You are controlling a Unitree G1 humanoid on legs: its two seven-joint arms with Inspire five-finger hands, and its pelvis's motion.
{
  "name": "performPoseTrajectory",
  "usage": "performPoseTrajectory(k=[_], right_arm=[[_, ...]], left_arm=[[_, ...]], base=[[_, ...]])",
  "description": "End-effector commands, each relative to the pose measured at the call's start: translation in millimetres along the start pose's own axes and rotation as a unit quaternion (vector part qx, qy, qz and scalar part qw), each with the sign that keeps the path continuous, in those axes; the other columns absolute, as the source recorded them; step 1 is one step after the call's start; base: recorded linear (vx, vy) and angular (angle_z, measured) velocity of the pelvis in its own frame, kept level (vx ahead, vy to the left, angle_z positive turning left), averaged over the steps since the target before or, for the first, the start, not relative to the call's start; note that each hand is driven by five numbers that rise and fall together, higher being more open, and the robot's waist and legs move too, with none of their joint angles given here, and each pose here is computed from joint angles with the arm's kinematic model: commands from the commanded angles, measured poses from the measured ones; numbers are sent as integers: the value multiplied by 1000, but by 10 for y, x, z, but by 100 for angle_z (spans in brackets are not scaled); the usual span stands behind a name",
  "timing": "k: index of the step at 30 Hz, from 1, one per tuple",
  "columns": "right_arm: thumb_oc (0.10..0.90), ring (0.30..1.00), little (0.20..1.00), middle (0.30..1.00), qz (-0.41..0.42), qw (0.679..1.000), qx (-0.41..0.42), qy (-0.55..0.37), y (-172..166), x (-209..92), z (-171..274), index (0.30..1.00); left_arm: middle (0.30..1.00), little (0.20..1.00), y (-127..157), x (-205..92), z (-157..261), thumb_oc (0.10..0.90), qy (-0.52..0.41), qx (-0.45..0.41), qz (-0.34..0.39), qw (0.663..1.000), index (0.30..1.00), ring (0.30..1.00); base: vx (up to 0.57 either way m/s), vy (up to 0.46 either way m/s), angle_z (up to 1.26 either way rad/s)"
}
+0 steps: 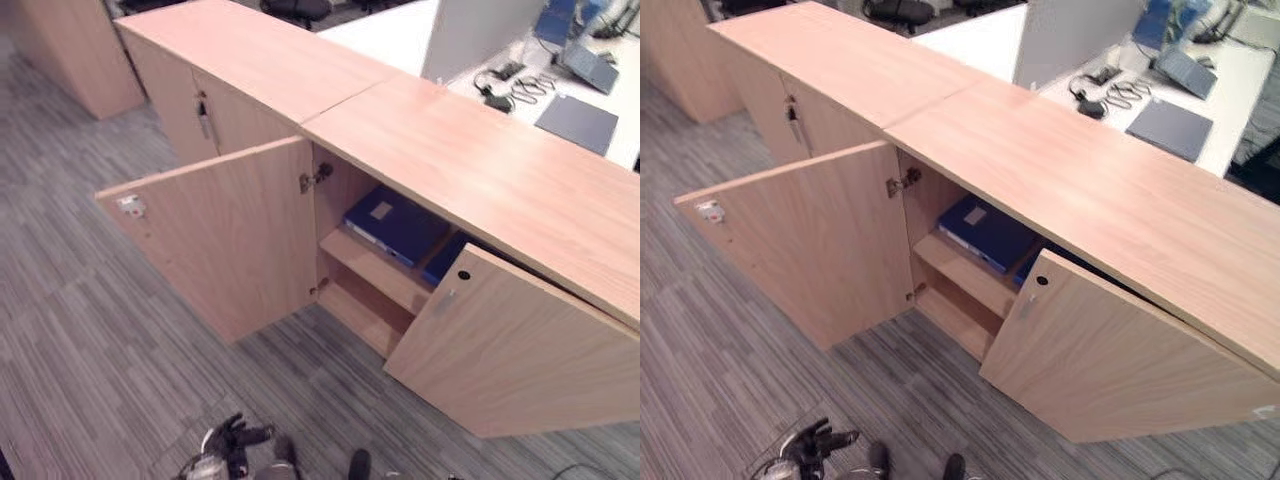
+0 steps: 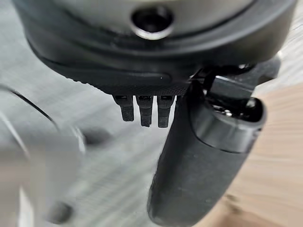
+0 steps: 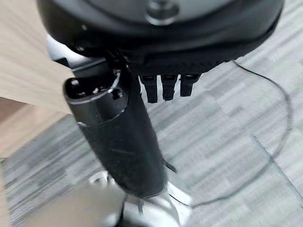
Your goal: Put the empty folder in the office cabinet
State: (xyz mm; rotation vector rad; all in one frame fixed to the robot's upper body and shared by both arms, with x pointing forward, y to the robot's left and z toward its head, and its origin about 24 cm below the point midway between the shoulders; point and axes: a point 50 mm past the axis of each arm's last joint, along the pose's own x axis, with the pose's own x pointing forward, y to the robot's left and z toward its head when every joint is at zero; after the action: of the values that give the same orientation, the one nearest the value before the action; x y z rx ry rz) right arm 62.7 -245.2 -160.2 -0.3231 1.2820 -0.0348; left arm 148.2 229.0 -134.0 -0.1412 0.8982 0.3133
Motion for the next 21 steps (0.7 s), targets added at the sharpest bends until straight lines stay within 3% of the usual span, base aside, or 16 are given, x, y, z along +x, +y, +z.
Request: performPoseTrajectory(k=[1,10,21], right_arm=[[800,900,900,900,-20,1000,-4,-15,-193,14,128,900],[800,900,900,900,-50,999,-7,-13,-405,-4,128,900],[800,900,900,900,-76,996,24,40,-569,-62,-195,900]], left_arm=[[900,900,499,-48,234,800,-47,-15,56,997,900,900],[900,900,685,-64,456,800,-84,-59,92,990,900,900],[900,900,901,-99,660,800,-118,-51,137,982,900,900]], base=[[44,23,32],[103,129,15],[168,427,-5]])
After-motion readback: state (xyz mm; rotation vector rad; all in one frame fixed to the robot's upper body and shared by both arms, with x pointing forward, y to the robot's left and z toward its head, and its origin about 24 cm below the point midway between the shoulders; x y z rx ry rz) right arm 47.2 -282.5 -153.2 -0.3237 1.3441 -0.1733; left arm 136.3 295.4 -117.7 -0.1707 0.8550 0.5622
